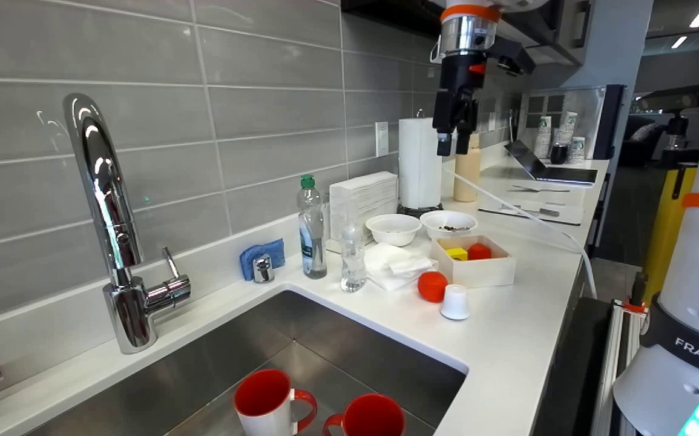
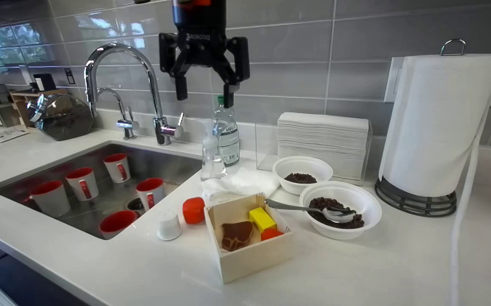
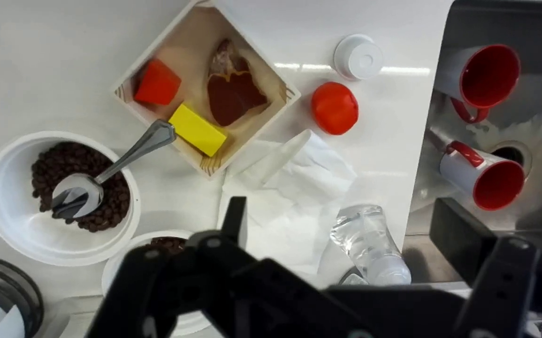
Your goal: Put the orange bowl inside the white box
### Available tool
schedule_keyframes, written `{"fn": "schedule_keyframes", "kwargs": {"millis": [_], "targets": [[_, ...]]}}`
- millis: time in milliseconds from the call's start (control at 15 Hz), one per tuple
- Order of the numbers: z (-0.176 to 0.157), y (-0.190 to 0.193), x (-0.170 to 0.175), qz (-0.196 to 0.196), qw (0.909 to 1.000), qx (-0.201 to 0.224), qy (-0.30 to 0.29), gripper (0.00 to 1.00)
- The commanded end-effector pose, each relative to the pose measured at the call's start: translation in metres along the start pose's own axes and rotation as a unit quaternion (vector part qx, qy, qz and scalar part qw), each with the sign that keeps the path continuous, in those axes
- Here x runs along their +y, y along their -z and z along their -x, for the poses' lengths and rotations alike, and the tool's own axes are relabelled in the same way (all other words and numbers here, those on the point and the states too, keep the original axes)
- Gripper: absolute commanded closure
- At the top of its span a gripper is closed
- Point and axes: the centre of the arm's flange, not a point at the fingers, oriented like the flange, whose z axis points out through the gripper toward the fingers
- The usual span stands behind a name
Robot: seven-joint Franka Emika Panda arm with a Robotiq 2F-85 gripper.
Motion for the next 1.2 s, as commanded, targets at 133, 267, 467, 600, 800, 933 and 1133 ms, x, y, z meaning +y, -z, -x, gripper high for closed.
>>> {"fn": "schedule_keyframes", "kwargs": {"millis": [133,267,467,600,800,933,1133], "targets": [[0.017,-0.033,-0.052,0.011,0.9904,0.008,-0.138,0.00],[0.017,-0.053,-0.065,0.032,0.9836,0.013,-0.177,0.00],[0.013,-0.080,-0.081,0.051,0.9734,0.020,-0.223,0.00],[0.006,-0.090,-0.089,0.061,0.9674,0.026,-0.245,0.00],[0.001,-0.112,-0.094,0.062,0.9607,0.017,-0.270,0.00],[0.001,-0.129,-0.095,0.060,0.9565,0.007,-0.285,0.00],[0.006,-0.149,-0.092,0.062,0.9497,-0.011,-0.307,0.00]]}}
